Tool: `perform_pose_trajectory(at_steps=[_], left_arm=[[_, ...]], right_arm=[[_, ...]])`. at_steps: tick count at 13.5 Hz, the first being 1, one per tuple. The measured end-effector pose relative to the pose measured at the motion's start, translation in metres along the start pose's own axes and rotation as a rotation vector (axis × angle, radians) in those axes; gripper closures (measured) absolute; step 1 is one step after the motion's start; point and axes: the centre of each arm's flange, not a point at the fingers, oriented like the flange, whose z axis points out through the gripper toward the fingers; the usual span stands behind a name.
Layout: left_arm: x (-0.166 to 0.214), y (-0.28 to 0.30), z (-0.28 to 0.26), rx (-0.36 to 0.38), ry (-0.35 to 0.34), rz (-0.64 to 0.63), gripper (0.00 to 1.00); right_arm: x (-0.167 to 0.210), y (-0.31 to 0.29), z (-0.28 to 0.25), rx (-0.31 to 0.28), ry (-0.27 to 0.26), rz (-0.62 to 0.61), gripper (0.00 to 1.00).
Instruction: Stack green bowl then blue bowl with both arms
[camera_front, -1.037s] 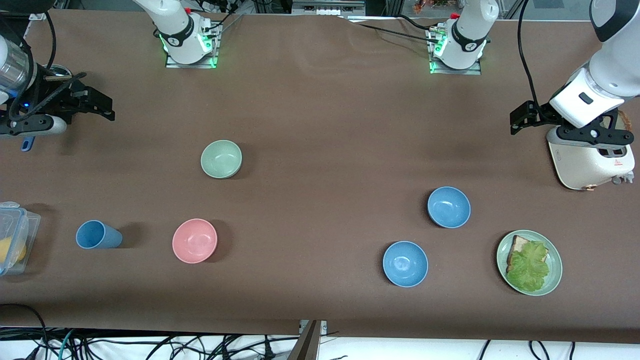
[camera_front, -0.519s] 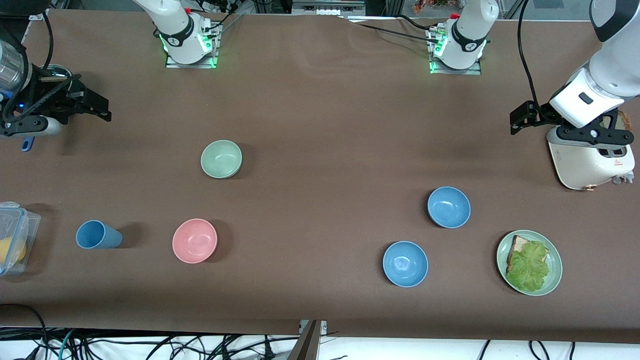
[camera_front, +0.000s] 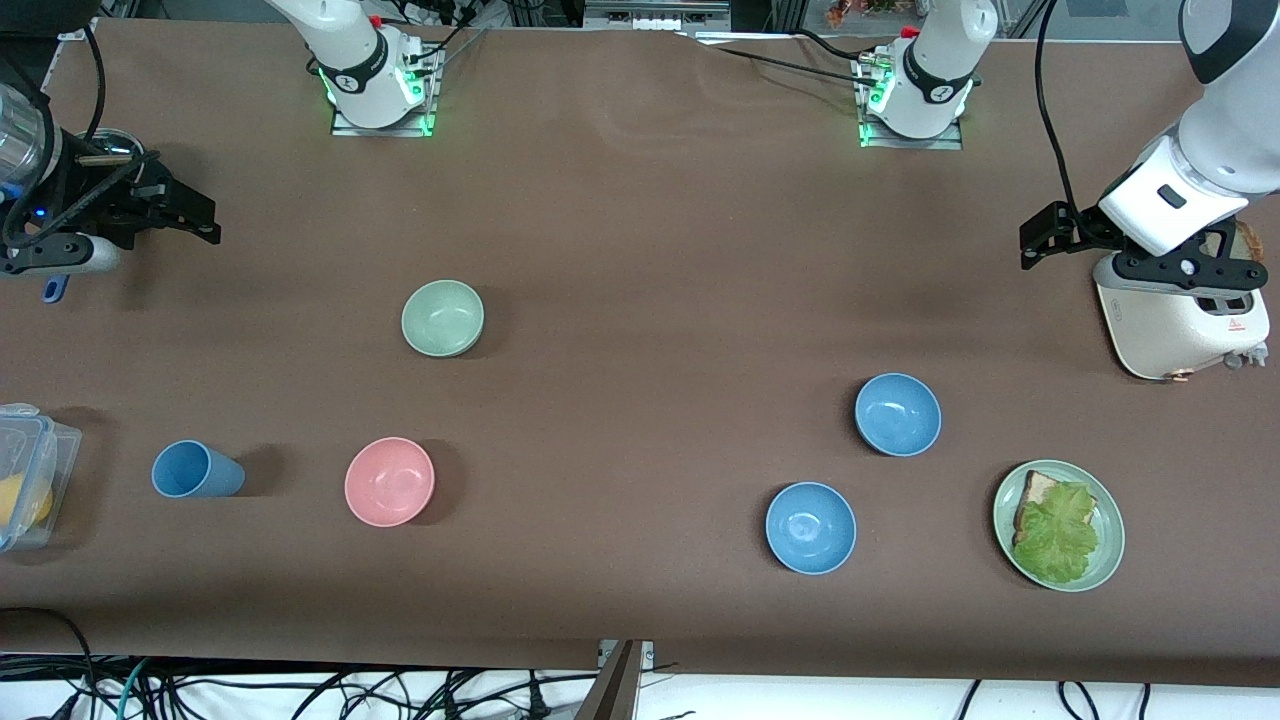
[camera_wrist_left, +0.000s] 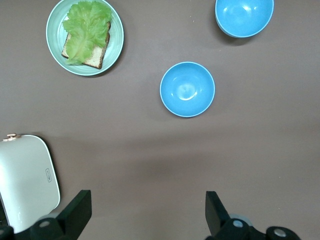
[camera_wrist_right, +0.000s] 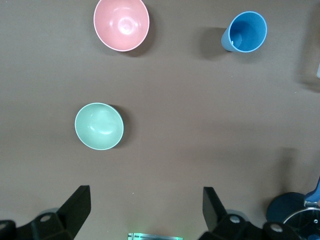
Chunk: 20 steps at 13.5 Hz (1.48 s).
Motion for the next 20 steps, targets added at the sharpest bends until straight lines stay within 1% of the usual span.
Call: perform_pose_trajectory(at_steps=[15,18,20], left_arm=[[0.0000,0.0000,0.0000,0.000,0.000,0.000,0.00],[0.0000,0.0000,0.0000,0.000,0.000,0.000,0.00],[0.0000,0.0000,0.0000,0.000,0.000,0.000,0.00]], right_arm=[[0.0006,0.0000,0.0009,0.000,-0.002,0.000,0.01],[0.0028,0.0000,0.0004,0.000,0.013,0.000,0.01],[0.0046,-0.0001,0.0024,0.000,0.012,0.000,0.01]])
